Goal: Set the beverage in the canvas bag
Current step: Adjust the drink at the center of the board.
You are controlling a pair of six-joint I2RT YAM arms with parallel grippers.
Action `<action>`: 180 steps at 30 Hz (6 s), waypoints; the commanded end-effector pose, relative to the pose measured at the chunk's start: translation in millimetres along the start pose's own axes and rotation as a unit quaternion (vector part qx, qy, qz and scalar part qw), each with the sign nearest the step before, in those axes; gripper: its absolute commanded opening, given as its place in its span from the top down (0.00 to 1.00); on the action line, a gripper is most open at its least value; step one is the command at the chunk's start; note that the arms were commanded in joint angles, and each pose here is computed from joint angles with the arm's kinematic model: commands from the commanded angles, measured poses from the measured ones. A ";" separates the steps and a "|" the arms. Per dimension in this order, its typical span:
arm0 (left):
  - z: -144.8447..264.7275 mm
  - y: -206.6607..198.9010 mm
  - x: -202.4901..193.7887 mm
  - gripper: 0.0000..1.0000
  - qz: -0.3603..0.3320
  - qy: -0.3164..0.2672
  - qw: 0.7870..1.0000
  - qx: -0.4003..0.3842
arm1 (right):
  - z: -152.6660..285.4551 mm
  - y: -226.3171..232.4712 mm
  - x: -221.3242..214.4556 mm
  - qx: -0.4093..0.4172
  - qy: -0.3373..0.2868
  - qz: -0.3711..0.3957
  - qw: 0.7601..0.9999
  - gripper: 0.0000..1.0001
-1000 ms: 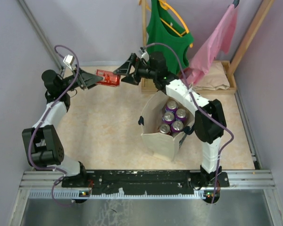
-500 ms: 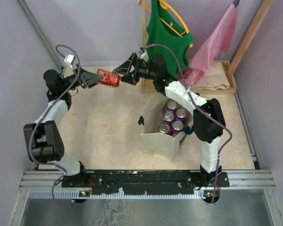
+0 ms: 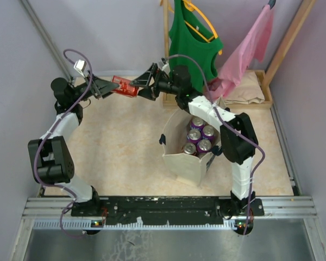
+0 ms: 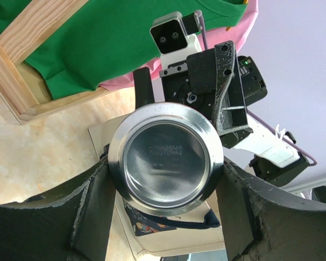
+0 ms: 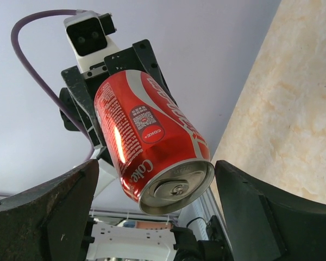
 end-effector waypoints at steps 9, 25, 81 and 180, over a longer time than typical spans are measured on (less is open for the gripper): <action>-9.8 -17.7 13.6 1.00 -0.050 -0.023 0.998 -0.021 | -11.4 5.1 1.9 0.038 -0.017 0.001 0.999 0.18; -12.1 -11.7 12.7 1.00 -0.043 -0.034 0.998 -0.014 | -13.9 10.9 -1.3 0.096 -0.029 -0.031 0.995 0.19; 0.3 -4.5 -30.9 1.00 -0.012 0.022 0.998 -0.064 | -7.1 37.0 10.5 0.133 -0.023 0.066 0.989 0.51; 6.9 34.8 -25.9 0.00 -0.023 -0.008 1.000 0.011 | 8.0 4.2 6.0 -0.066 0.019 0.137 0.988 1.00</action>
Point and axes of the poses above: each gripper's point midway between its finger pads, its own z axis back along the fingers, its own y axis along the line the jaws close on, x = y × z, the point moved 6 cm from there along z, back along the fingers, and after that the axes turned 5 degrees about z, right-handed, at the moved point
